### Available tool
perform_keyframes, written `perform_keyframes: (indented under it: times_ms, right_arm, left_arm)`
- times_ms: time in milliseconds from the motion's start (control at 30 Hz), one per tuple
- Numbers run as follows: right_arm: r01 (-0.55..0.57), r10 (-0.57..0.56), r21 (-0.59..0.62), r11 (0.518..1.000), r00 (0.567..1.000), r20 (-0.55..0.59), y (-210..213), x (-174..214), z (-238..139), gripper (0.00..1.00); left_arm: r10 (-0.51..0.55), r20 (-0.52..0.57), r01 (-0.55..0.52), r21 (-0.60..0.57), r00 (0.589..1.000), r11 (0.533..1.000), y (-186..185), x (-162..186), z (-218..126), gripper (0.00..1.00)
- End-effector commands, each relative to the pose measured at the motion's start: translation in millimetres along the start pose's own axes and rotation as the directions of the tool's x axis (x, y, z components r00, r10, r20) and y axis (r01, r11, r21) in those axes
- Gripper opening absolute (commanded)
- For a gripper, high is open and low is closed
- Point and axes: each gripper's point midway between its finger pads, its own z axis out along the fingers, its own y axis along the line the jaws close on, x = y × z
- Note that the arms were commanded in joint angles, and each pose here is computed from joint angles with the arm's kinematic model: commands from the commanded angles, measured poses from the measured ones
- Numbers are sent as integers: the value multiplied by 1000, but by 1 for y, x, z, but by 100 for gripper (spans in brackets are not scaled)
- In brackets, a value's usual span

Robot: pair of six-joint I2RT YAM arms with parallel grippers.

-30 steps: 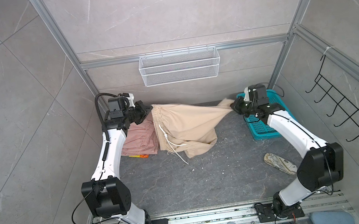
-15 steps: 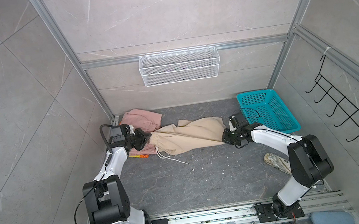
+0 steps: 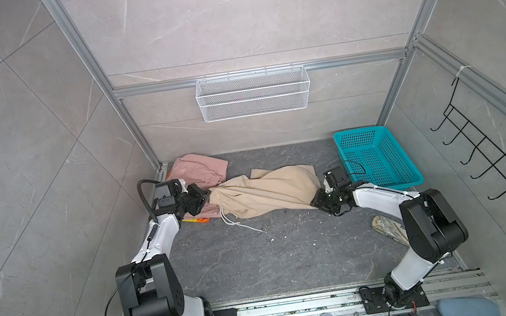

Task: Fold and stack the shorts
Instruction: 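Grasp the beige shorts' leg hem with the right gripper, waistband held by left, then lift the beige shorts high with both grippers, stretching them between the grippers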

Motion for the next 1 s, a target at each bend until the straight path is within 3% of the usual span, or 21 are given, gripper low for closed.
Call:
perform_keyframes:
  times_ms: [0, 133, 400, 500, 800, 967]
  right_arm:
    - [-26, 26, -2, 1000, 1000, -6, -6, 1, 8, 52]
    - [-42, 42, 4, 999, 999, -4, -12, 2, 10, 56]
    - [-76, 76, 20, 997, 997, 6, -32, 4, 7, 54]
    - [-78, 78, 23, 997, 997, 8, -36, 4, 8, 46]
    - [-78, 78, 4, 997, 997, 18, -28, -5, 14, 9]
    - [-3, 3, -1, 1000, 997, 81, -3, -32, -17, 0]
  left_arm:
    - [37, 40, -39, 53, 999, 998, -18, -7, -12, 0]
    - [46, 40, -48, 53, 998, 997, -19, -6, -14, 0]
    - [48, 40, -50, 53, 998, 997, -19, -5, -14, 0]
    - [45, 37, -47, 52, 998, 998, -18, -4, -13, 0]
    - [33, 30, -35, 62, 999, 997, -18, -2, -13, 0]
    - [45, 35, -46, 44, 998, 998, -19, -3, -16, 0]
